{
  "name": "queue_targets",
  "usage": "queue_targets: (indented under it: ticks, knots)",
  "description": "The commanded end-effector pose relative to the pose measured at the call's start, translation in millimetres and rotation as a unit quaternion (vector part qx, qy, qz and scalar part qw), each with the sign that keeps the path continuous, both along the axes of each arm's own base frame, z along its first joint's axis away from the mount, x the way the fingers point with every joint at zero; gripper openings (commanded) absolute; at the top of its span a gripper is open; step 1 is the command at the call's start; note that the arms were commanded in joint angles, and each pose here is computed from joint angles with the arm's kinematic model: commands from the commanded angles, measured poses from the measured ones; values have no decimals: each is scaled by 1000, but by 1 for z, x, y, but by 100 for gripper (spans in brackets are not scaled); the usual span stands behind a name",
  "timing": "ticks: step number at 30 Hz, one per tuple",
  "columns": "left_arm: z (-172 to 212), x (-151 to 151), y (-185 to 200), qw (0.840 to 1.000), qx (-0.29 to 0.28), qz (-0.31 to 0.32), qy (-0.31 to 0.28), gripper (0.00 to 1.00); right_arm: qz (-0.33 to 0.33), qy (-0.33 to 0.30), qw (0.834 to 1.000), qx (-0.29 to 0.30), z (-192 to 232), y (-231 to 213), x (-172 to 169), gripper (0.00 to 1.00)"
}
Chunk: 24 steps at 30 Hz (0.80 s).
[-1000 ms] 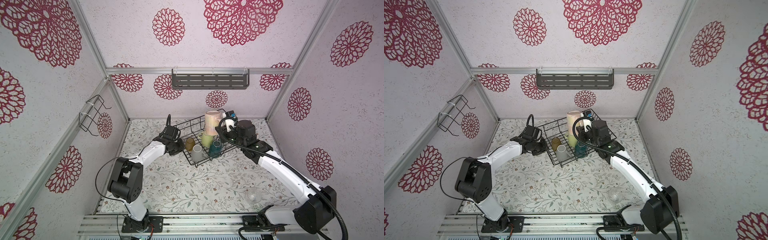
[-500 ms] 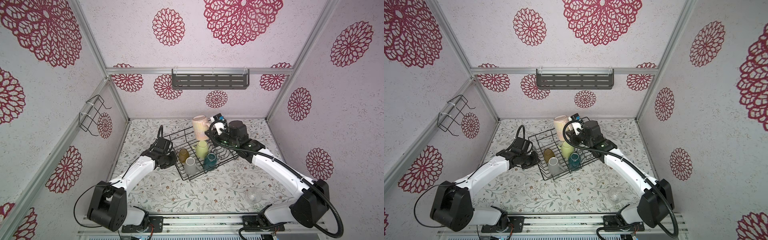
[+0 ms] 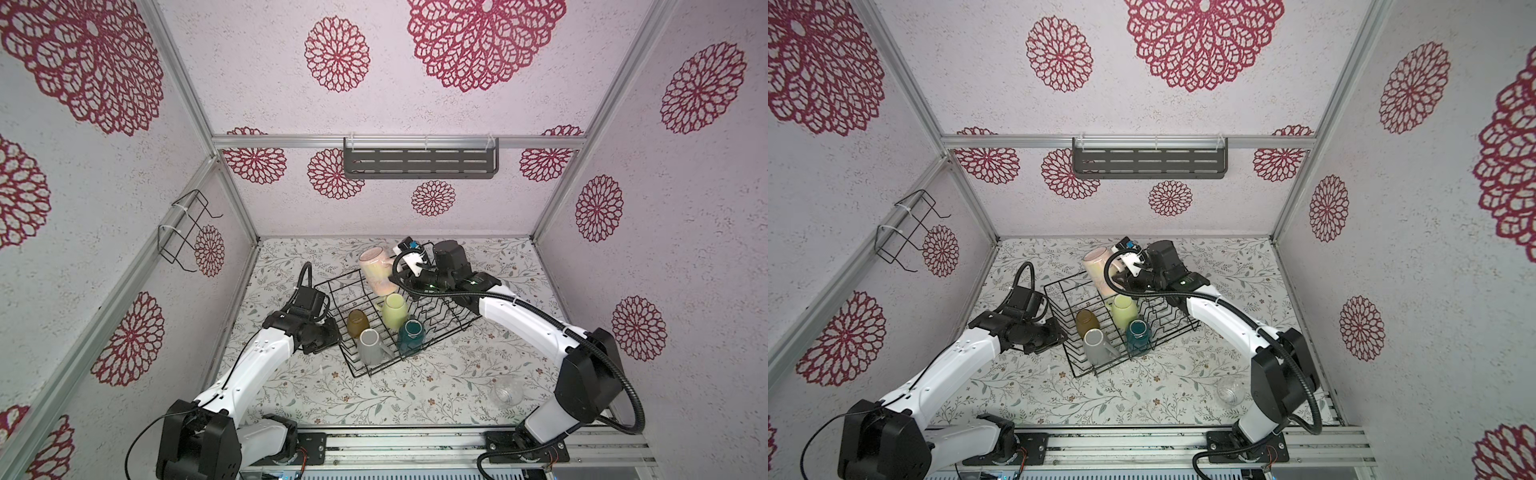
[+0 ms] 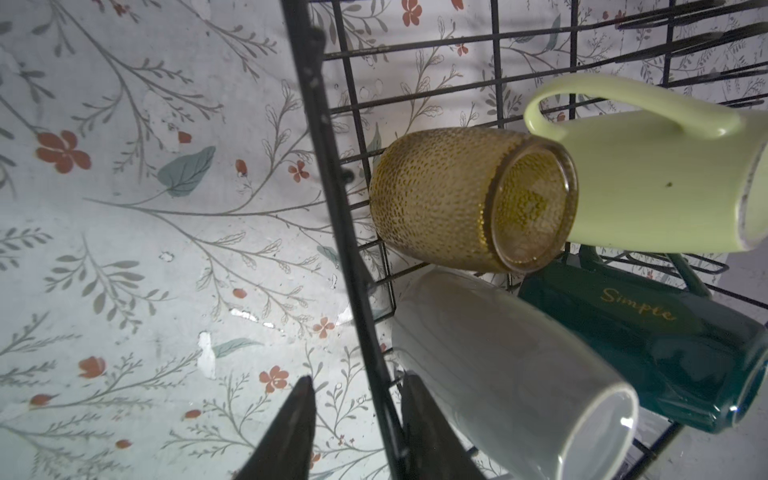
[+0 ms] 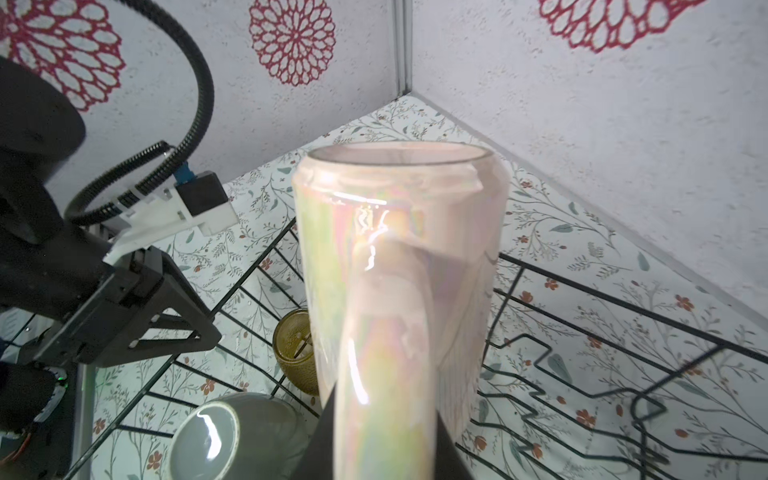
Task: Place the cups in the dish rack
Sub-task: 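Move the pink mug above the rack with right gripper while left reaches toward it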
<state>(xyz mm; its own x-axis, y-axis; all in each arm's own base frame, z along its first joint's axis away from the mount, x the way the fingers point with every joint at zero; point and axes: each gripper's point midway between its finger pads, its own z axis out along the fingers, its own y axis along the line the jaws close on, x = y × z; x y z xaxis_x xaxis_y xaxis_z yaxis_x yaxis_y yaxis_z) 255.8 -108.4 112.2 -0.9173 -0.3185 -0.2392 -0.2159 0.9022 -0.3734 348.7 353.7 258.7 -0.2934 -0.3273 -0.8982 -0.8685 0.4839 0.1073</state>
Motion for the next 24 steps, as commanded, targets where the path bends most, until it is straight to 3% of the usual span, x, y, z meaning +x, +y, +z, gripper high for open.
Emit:
queue_targets:
  ticks: [1,6,9,11,14,18,24]
  knots:
    - [32,2,6,999,-1,1,-32,44,53,-98,991,74,76,22,-4,0]
    - [75,6,6,996,-34,12,-78,59,68,-102,991,59,65,32,5,0]
    - [100,11,0,992,-69,10,-106,74,77,-108,990,42,56,38,12,0]
    - [118,18,-5,987,-94,9,-128,90,84,-110,990,37,50,43,15,0]
    - [138,31,-17,978,-148,-1,-146,99,115,-114,986,35,40,52,14,0]
    - [149,49,-20,974,-174,9,-148,100,168,-128,977,24,27,61,10,0]
    - [136,72,-12,979,-155,22,-128,100,182,-111,977,14,9,70,19,0]
